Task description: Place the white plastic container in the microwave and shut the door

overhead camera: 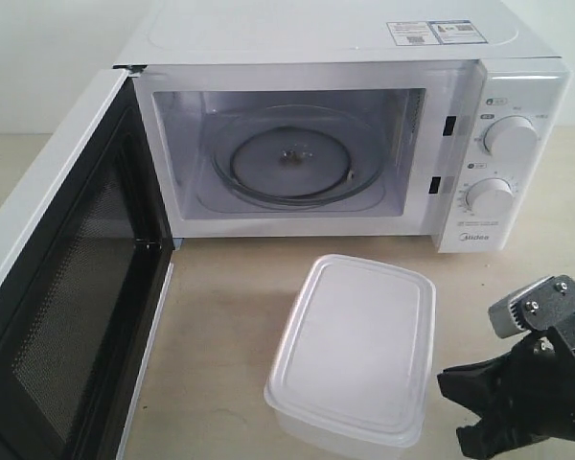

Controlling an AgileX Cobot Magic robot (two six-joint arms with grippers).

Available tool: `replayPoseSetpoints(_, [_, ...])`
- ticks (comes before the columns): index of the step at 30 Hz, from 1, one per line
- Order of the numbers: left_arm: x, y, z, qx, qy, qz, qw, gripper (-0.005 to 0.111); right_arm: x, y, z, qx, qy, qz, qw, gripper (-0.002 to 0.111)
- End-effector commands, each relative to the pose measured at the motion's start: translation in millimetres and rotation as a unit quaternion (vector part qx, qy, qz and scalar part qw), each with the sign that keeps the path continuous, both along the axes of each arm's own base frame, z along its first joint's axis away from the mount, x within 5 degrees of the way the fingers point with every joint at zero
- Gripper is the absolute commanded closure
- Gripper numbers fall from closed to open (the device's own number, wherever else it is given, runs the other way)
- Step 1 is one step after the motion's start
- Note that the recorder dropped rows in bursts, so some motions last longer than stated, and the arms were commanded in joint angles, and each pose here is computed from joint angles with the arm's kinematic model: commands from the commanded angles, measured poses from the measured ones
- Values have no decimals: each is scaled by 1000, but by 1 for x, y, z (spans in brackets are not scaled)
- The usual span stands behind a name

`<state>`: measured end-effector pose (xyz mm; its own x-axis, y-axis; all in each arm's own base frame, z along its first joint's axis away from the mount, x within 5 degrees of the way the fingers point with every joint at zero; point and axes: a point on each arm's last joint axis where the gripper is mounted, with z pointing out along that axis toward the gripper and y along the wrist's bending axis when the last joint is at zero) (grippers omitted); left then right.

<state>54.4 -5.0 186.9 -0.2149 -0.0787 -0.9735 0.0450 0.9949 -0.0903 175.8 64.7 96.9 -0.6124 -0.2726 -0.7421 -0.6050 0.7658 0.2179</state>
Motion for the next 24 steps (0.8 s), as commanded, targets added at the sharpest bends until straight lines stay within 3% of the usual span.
replayPoseSetpoints(1, [0, 0, 0, -3, -3, 2, 1000, 102, -2, -9, 11, 18, -5, -99, 995, 108])
replayPoseSetpoints(2, [0, 0, 0, -3, -3, 2, 1000, 102, -2, -9, 21, 57, -18, -127, 990, 108])
replayPoseSetpoints(4, [0, 0, 0, -3, -3, 2, 1000, 102, -4, -4, 36, 98, -45, -106, 989, 108])
replayPoseSetpoints(6, [0, 0, 0, -3, -3, 2, 1000, 102, -5, -6, 38, 178, 46, -197, 963, 108])
replayPoseSetpoints(9, [0, 0, 0, -3, -3, 2, 1000, 102, -8, -8, 31, 189, 117, -250, 942, 108])
replayPoseSetpoints(15, [0, 0, 0, -3, -3, 2, 1000, 102, -15, 5, 38, 279, 180, -214, 919, 108])
replayPoseSetpoints(20, [0, 0, 0, -3, -3, 2, 1000, 102, -21, 9, 37, 280, 217, -192, 915, 108])
replayPoseSetpoints(24, [0, 0, 0, -3, -3, 2, 1000, 102, -29, 13, 36, 257, 232, -142, 927, 108])
